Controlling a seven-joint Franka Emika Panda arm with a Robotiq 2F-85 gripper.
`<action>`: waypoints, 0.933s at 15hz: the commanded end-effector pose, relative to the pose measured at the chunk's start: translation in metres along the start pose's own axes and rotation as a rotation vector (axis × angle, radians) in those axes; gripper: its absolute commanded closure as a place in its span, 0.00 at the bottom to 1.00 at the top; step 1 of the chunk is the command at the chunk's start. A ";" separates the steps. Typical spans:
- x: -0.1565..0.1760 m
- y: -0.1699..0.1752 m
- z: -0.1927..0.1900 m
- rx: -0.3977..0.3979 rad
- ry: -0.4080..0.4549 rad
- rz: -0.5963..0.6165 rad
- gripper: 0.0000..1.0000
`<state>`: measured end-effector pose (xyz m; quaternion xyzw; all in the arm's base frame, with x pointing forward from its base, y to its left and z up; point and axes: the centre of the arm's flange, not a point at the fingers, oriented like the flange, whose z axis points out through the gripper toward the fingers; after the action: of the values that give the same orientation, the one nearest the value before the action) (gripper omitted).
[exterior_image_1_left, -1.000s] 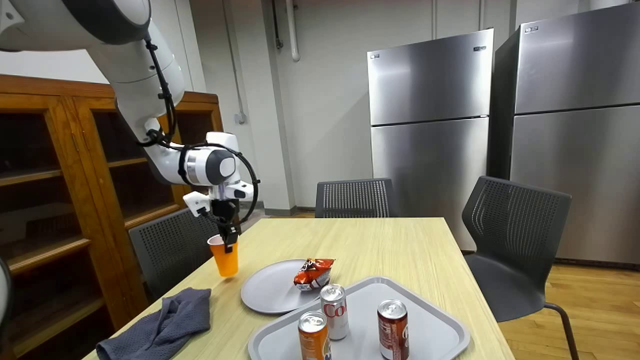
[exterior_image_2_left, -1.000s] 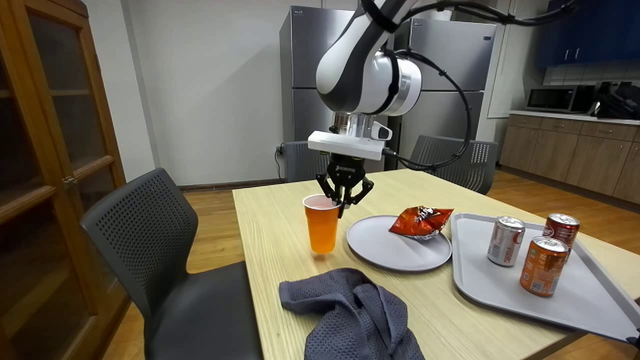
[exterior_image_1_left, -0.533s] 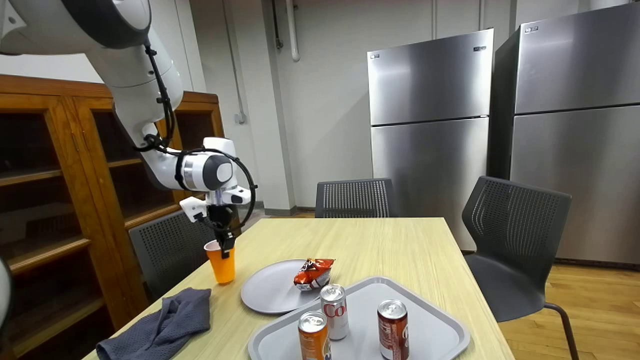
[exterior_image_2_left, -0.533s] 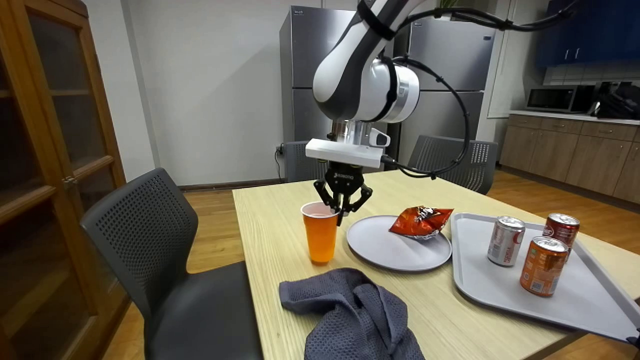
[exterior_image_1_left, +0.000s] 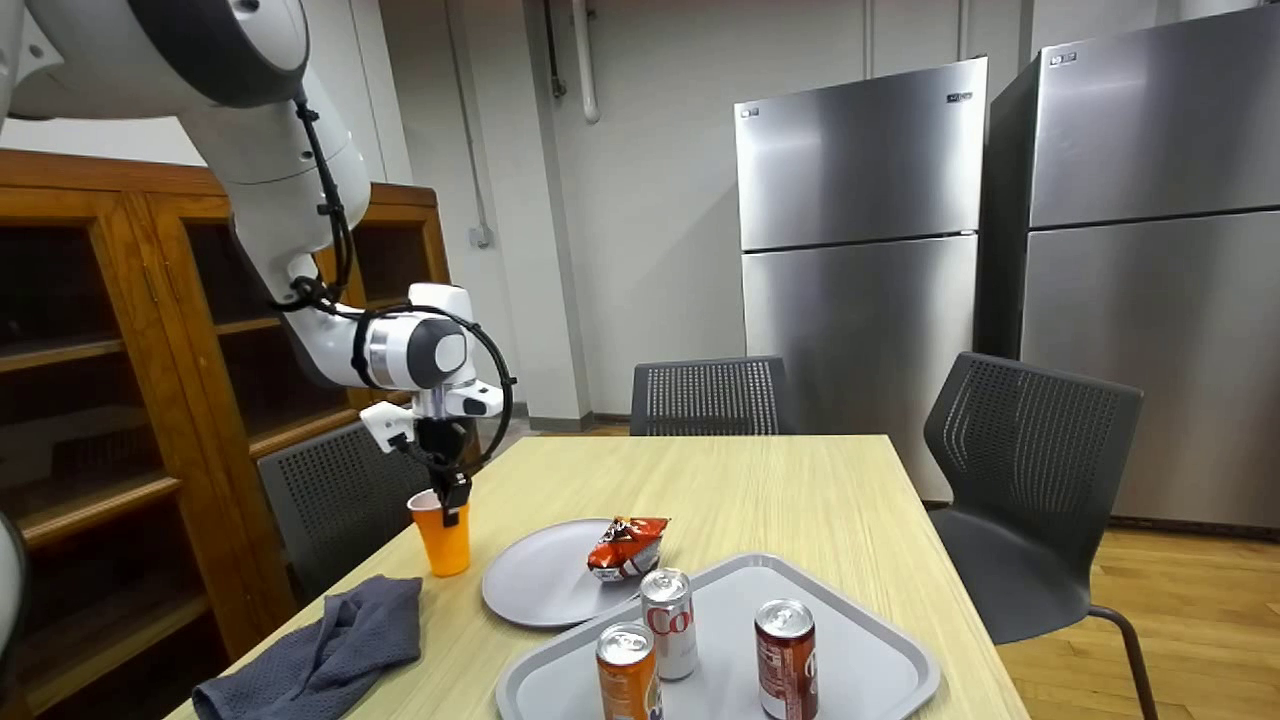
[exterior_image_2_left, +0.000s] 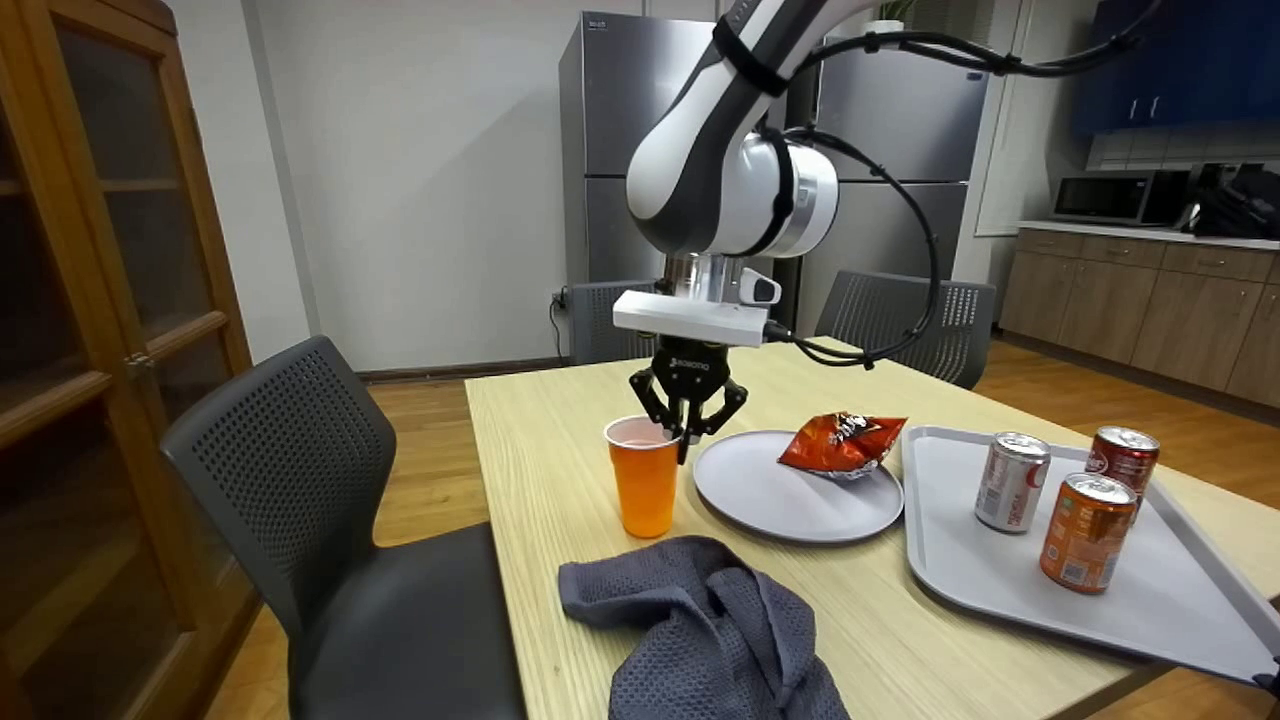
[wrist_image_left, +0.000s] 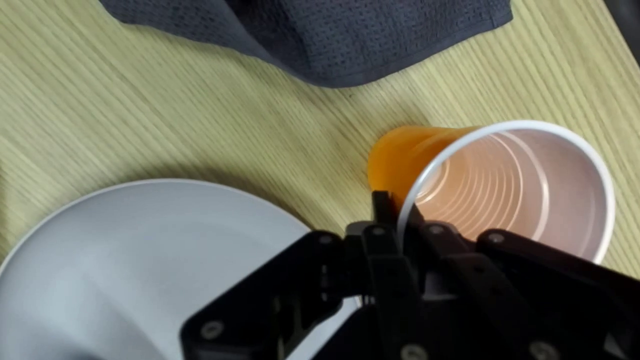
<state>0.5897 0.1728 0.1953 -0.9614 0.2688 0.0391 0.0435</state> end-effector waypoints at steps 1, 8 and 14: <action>-0.005 0.000 -0.003 -0.005 0.010 -0.041 0.63; -0.007 0.006 -0.017 -0.028 0.032 -0.080 0.11; -0.013 0.017 -0.048 -0.016 0.066 -0.153 0.00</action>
<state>0.5889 0.1677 0.2171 -0.9747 0.2207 0.0158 0.0321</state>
